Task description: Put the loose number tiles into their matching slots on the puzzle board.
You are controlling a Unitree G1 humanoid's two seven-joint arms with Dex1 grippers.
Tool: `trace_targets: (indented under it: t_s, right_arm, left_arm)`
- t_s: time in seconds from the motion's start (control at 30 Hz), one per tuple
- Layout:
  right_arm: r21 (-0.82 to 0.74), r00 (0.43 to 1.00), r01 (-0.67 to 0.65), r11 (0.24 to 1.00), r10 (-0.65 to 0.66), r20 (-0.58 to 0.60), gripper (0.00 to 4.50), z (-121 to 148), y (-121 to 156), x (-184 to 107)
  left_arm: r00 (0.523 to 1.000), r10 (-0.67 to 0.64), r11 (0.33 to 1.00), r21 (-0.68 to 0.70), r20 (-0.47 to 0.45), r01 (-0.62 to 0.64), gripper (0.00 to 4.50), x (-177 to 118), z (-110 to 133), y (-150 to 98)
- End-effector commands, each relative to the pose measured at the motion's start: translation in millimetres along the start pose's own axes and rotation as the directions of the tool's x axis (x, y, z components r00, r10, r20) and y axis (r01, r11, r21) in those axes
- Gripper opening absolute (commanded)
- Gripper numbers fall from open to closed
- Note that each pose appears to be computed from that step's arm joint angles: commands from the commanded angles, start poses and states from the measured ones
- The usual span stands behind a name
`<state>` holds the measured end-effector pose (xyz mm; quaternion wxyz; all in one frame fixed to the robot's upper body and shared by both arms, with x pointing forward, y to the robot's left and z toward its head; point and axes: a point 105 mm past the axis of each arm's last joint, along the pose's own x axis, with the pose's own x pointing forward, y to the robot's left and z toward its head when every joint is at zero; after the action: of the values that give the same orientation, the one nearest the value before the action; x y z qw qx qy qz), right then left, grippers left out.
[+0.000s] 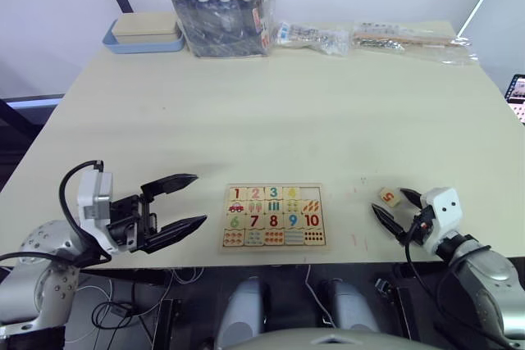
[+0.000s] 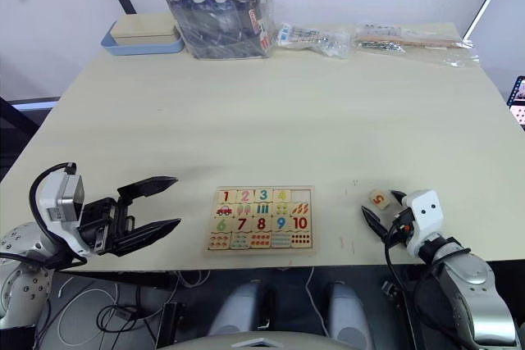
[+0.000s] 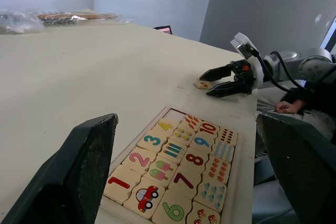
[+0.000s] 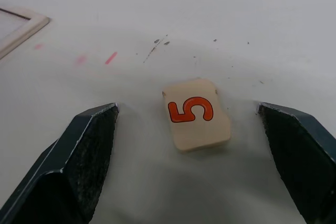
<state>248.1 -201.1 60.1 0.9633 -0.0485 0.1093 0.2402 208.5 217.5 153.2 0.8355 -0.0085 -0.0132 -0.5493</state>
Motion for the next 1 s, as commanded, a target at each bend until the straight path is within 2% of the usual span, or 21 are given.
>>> trace_targets:
  t_s: [0.03, 0.07, 0.2, 0.23, 0.3, 0.33, 0.4, 0.83, 1.0]
  right_arm:
    - [-0.028, 1.0, -0.008, 1.0, 0.009, 0.026, 4.41, 8, -2, 0]
    - [-0.027, 1.0, -0.011, 1.0, 0.011, 0.026, 4.41, 8, -2, 1]
    - [-0.025, 1.0, -0.017, 1.0, 0.017, 0.018, 3.47, 5, 0, 2]
    - [-0.025, 1.0, -0.016, 1.0, 0.017, 0.013, 3.1, 4, 0, 3]
    - [-0.021, 1.0, -0.016, 1.0, 0.016, -0.001, 1.95, 0, 2, 3]
    - [-0.02, 1.0, -0.015, 1.0, 0.015, -0.006, 1.79, -2, 3, 2]
    - [-0.02, 1.0, -0.009, 1.0, 0.009, -0.012, 0.99, -4, 3, 2]
    - [0.018, 1.0, 0.006, 1.0, -0.006, -0.005, 0.95, -5, 15, 2]
    - [0.007, 1.0, -0.006, 1.0, 0.006, -0.005, 0.95, -4, 12, 2]
  left_arm:
    - [1.0, -0.013, 1.0, 0.028, 0.013, 0.013, 4.5, 1, 6, -2]
    - [1.0, -0.012, 1.0, 0.029, 0.013, 0.012, 4.5, 1, 6, -3]
    - [1.0, -0.008, 1.0, 0.029, 0.014, 0.008, 4.5, 0, 6, -3]
    - [1.0, -0.007, 1.0, 0.029, 0.014, 0.007, 4.5, 0, 6, -3]
    - [1.0, -0.004, 1.0, 0.029, 0.014, 0.003, 4.5, -1, 5, -3]
    - [1.0, -0.002, 1.0, 0.03, 0.014, 0.002, 4.5, -1, 5, -3]
    - [1.0, -0.001, 1.0, 0.03, 0.015, 0.001, 4.5, -2, 5, -3]
    - [1.0, -0.002, 1.0, 0.03, 0.018, 0.001, 4.5, -1, 3, -2]
    - [1.0, -0.004, 1.0, 0.029, 0.019, 0.004, 4.5, 0, 2, -1]
